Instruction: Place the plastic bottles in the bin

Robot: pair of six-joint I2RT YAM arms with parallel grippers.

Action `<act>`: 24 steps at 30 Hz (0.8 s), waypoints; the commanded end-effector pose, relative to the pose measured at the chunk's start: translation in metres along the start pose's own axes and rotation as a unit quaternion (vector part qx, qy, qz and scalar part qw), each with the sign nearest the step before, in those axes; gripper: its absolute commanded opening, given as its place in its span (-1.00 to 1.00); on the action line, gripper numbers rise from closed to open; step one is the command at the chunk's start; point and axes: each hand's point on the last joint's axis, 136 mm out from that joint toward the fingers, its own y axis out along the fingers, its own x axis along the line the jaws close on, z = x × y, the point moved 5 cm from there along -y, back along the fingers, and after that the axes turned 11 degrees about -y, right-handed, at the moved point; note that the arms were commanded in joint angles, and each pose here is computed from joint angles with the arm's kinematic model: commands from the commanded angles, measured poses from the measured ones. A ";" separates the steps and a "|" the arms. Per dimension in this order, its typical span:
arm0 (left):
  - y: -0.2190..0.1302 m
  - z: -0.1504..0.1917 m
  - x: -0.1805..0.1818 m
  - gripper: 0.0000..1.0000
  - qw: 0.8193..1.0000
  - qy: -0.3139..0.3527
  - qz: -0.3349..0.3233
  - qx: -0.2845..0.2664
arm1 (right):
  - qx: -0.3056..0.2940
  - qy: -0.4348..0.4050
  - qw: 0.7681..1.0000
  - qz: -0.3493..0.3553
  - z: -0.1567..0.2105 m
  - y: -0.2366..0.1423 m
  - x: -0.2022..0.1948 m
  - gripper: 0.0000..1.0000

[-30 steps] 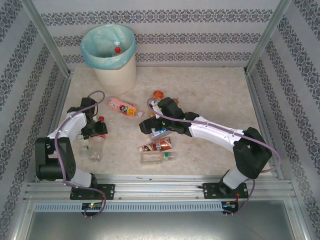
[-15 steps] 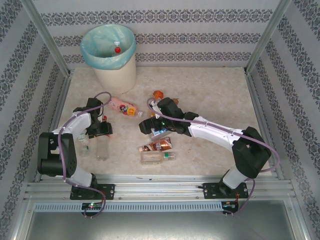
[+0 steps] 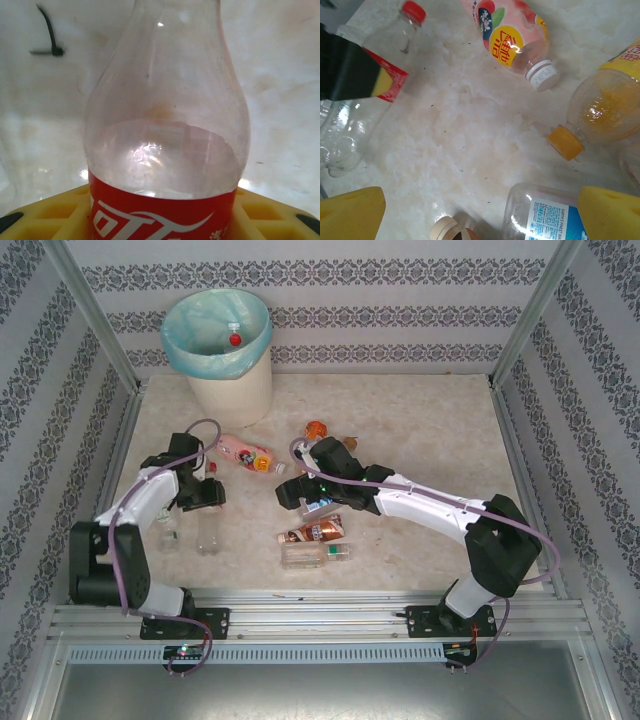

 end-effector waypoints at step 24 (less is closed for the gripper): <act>-0.288 -0.068 -0.104 -0.36 0.805 0.136 0.235 -0.528 | -0.332 -0.056 0.941 -0.040 -0.158 -0.168 0.050 0.89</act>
